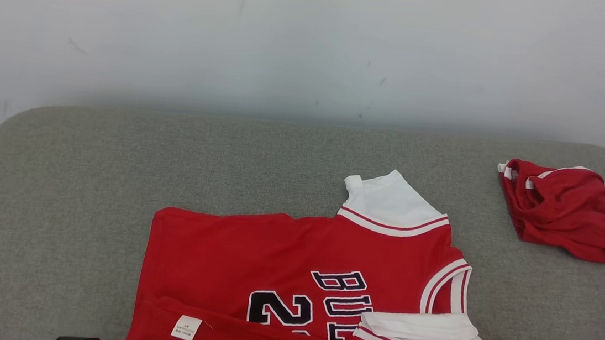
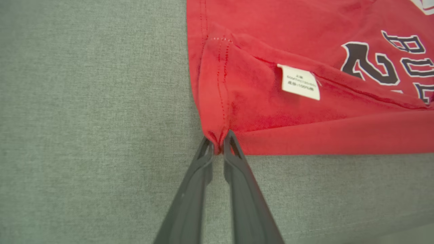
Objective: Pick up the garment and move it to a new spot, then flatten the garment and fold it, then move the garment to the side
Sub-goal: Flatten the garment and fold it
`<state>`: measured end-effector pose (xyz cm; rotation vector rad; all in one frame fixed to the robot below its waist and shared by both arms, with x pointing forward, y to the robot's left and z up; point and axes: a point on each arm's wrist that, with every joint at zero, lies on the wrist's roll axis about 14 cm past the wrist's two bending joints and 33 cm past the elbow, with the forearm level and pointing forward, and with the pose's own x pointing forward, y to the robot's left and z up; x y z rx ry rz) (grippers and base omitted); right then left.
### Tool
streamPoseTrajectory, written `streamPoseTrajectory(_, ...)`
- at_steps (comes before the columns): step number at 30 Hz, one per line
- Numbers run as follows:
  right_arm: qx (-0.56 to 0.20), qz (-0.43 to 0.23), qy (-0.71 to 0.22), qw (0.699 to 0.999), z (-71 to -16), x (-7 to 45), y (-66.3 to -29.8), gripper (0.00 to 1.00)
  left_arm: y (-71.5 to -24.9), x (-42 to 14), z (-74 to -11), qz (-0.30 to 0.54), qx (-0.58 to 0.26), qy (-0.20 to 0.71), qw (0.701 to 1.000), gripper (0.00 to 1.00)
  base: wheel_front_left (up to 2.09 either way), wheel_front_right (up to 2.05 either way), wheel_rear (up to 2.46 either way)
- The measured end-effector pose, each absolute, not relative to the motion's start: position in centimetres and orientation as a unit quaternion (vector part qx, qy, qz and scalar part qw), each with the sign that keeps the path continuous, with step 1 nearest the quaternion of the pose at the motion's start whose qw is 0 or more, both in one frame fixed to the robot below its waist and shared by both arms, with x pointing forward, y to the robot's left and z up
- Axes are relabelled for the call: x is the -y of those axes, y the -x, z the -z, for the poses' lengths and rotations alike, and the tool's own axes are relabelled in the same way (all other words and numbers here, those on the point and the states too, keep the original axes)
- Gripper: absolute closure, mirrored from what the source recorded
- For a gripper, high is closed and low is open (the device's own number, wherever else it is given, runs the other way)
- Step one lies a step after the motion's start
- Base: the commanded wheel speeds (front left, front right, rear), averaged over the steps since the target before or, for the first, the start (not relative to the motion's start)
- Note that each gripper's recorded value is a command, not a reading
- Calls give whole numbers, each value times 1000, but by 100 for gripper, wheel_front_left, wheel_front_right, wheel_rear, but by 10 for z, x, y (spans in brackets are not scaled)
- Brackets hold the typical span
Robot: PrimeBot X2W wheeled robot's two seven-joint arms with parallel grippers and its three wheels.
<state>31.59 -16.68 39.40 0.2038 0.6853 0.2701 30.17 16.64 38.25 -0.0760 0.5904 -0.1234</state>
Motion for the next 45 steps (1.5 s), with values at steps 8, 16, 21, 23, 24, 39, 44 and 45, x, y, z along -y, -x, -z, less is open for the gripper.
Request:
streamPoseTrajectory(8,-311,-139,-143,929,-417,164,-318,0,-305,-174,-401,46,-259,45,964,0,0,0,0)
streamPoseTrajectory(16,-247,-139,-138,949,-458,166,-339,0,-326,-184,-444,21,-176,49,983,0,0,0,0)
streamPoseTrajectory(21,-212,-146,-116,959,-481,161,-365,0,-348,-179,-465,36,-148,30,988,0,0,0,0)
streamPoseTrajectory(23,-205,-156,-108,960,-489,154,-376,0,-359,-175,-473,43,-141,32,989,0,0,0,0)
streamPoseTrajectory(24,-201,-159,-105,961,-492,151,-383,0,-365,-174,-476,46,-138,34,989,0,0,0,0)
streamPoseTrajectory(39,-221,-173,-40,959,-507,129,-492,0,-448,-173,-468,56,-199,16,978,0,0,0,0)
streamPoseTrajectory(44,-246,-186,-33,951,-494,110,-515,0,-463,-173,-448,55,-237,18,970,0,0,0,0)
streamPoseTrajectory(45,-246,-186,-33,951,-494,110,-515,0,-463,-173,-448,55,-237,18,970,0,0,0,0)
